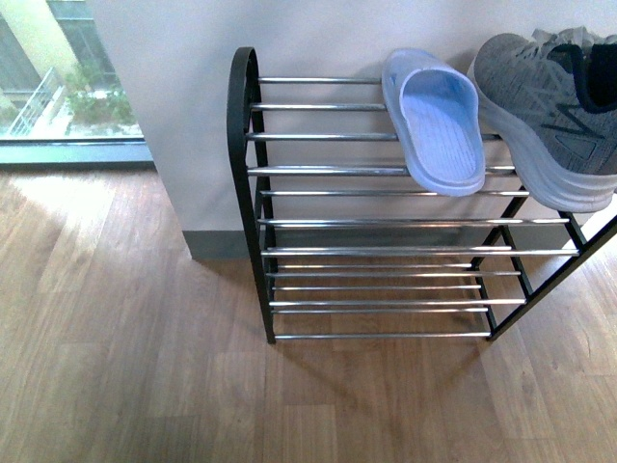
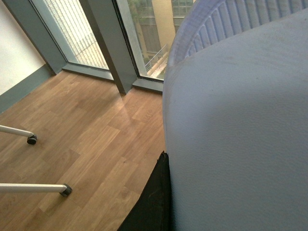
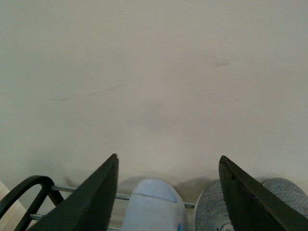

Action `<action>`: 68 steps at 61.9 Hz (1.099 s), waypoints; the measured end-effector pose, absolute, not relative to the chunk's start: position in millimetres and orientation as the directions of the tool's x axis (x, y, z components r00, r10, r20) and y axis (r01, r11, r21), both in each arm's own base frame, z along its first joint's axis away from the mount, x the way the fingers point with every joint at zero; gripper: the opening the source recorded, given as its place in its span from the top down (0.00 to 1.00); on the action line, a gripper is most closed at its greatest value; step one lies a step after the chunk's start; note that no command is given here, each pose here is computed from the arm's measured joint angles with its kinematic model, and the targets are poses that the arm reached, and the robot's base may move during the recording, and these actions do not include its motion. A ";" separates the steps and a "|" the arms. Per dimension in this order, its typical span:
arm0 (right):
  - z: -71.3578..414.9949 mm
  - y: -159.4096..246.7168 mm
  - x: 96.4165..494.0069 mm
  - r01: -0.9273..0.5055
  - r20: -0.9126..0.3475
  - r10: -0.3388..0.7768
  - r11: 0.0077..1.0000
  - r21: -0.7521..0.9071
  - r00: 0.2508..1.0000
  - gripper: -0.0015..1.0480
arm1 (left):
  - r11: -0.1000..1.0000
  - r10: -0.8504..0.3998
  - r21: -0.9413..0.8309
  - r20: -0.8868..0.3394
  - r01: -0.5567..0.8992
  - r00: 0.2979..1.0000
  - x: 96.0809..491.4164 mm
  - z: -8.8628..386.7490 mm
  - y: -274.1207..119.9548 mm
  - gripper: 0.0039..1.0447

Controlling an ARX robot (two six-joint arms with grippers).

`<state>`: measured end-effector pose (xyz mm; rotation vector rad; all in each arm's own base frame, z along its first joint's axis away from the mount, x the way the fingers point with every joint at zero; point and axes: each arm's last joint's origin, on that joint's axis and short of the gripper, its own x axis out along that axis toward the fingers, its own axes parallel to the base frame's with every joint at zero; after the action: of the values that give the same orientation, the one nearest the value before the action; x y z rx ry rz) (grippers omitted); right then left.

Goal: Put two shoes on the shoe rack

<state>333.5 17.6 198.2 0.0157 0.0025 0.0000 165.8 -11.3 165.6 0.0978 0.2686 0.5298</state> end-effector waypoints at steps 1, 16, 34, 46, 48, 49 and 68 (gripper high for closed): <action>196.8 17.3 330.5 0.000 -0.005 0.000 1.000 0.014 1.000 0.64 | 0.859 0.511 0.161 -0.228 -0.486 0.829 165.8 165.6 -11.3 0.98; 187.0 6.3 277.0 -0.016 -0.002 0.016 1.000 0.006 1.000 0.99 | 0.859 0.511 0.161 -0.228 -0.485 0.829 165.8 165.5 -11.3 0.98; 176.4 0.1 230.8 0.002 -0.013 -0.002 1.000 0.003 1.000 0.98 | 0.859 0.511 0.161 -0.228 -0.485 0.829 165.8 165.5 -11.3 0.98; 173.1 0.1 206.3 0.002 -0.010 -0.002 1.000 0.003 1.000 0.98 | 0.859 0.511 0.161 -0.228 -0.486 0.829 165.8 165.6 -11.3 0.98; 170.8 0.1 202.7 0.002 -0.012 -0.002 1.000 0.003 1.000 0.98 | 0.859 0.511 0.161 -0.228 -0.486 0.829 165.8 165.6 -11.3 0.98; 169.6 0.1 200.4 0.002 -0.003 -0.002 1.000 0.003 1.000 0.98 | 0.859 0.511 0.161 -0.228 -0.486 0.829 165.8 165.6 -11.3 0.98; 161.7 0.0 171.6 0.000 -0.014 0.000 1.000 0.003 1.000 0.98 | 0.859 0.511 0.161 -0.227 -0.486 0.829 165.8 165.6 -11.3 0.98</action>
<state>171.6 0.0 161.7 0.0032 0.0143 -0.0004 165.8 -11.3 165.6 0.0977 0.2683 0.5298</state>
